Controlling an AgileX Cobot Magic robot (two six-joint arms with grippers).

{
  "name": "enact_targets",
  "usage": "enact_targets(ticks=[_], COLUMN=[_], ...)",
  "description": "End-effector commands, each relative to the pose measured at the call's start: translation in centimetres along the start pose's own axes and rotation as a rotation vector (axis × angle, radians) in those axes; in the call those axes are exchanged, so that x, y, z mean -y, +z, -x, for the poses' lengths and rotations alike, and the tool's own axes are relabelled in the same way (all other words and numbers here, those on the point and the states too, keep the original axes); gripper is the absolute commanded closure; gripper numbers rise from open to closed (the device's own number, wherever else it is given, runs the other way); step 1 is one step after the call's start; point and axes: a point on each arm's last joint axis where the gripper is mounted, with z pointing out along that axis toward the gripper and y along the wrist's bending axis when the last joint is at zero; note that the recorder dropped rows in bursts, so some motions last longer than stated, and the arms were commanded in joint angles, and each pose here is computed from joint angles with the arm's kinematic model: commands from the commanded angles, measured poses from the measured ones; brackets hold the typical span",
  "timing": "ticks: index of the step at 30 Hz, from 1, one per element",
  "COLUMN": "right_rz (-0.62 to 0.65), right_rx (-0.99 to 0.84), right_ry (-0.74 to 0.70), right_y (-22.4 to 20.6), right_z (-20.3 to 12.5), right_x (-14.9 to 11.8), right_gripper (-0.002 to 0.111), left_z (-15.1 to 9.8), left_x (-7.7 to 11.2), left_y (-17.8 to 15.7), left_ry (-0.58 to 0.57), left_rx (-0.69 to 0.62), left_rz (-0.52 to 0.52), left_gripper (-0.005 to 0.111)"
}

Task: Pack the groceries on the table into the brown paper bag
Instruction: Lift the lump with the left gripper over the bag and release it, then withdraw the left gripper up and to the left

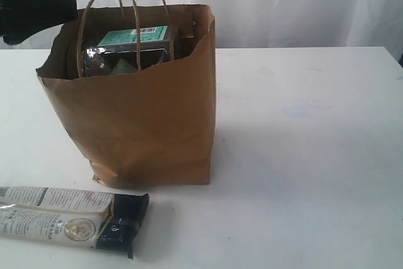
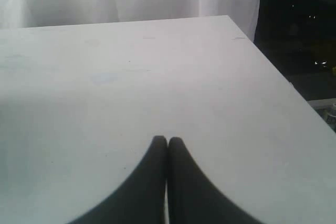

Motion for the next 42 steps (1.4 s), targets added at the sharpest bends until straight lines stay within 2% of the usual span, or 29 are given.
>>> enact_targets(ticks=[1, 2, 4, 7, 9, 13, 17, 22, 24, 26, 28, 30, 31, 35, 38, 42], right_rz=[-0.001, -0.001, -0.001, -0.001, -0.001, -0.001, -0.001, -0.001, -0.001, -0.001, -0.001, -0.001, -0.001, -0.001, -0.001, -0.001], right_rx=[0.010, 0.010, 0.010, 0.010, 0.010, 0.010, 0.010, 0.010, 0.010, 0.010, 0.010, 0.010, 0.010, 0.010, 0.010, 0.010], right_ry=[0.006, 0.006, 0.006, 0.006, 0.006, 0.006, 0.006, 0.006, 0.006, 0.006, 0.006, 0.006, 0.006, 0.006, 0.006, 0.006], right_y=[0.0, 0.0, 0.0, 0.0, 0.0, 0.0, 0.0, 0.0, 0.0, 0.0, 0.0, 0.0, 0.0, 0.0, 0.0, 0.0], right_z=[0.0, 0.0, 0.0, 0.0, 0.0, 0.0, 0.0, 0.0, 0.0, 0.0, 0.0, 0.0, 0.0, 0.0, 0.0, 0.0], right_x=[0.0, 0.0, 0.0, 0.0, 0.0, 0.0, 0.0, 0.0, 0.0, 0.0, 0.0, 0.0, 0.0, 0.0, 0.0, 0.0], right_gripper=[0.108, 0.108, 0.108, 0.108, 0.108, 0.108, 0.108, 0.108, 0.108, 0.108, 0.108, 0.108, 0.108, 0.108, 0.108, 0.108], left_z=[0.5, 0.7, 1.4, 2.8, 3.9, 5.2, 5.5, 4.8, 4.5, 4.3, 3.9, 3.4, 3.3, 3.8, 4.3, 6.7], left_x=[0.1, 0.1, -0.2, -0.9, -1.2, -1.9, -3.4, -6.1, -6.6, -6.2, -4.9, -4.1, -3.8, -3.8, -3.1, -0.7], left_y=[-0.1, -0.2, -0.7, -1.9, -3.2, -5.5, -7.2, -8.1, -7.4, -6.1, -4.2, -3.1, -2.8, -3.2, -3.8, -5.9], left_ry=[-0.009, 0.001, 0.008, 0.013, 0.044, 0.081, 0.152, 0.075, 0.065, 0.104, 0.187, 0.276, 0.298, 0.244, 0.218, 0.229], left_rx=[0.029, 0.029, 0.041, 0.102, 0.163, 0.258, 0.276, 0.284, 0.259, 0.207, 0.124, 0.040, 0.019, 0.071, 0.122, 0.266], left_rz=[0.001, 0.017, 0.078, 0.255, 0.388, 0.631, 0.886, 1.170, 1.150, 0.991, 0.714, 0.563, 0.520, 0.550, 0.548, 0.525], left_gripper=[0.034, 0.035, 0.044, 0.078, 0.107, 0.106, 0.106, 0.106, 0.107, 0.107, 0.107, 0.107, 0.107, 0.107, 0.107, 0.107])
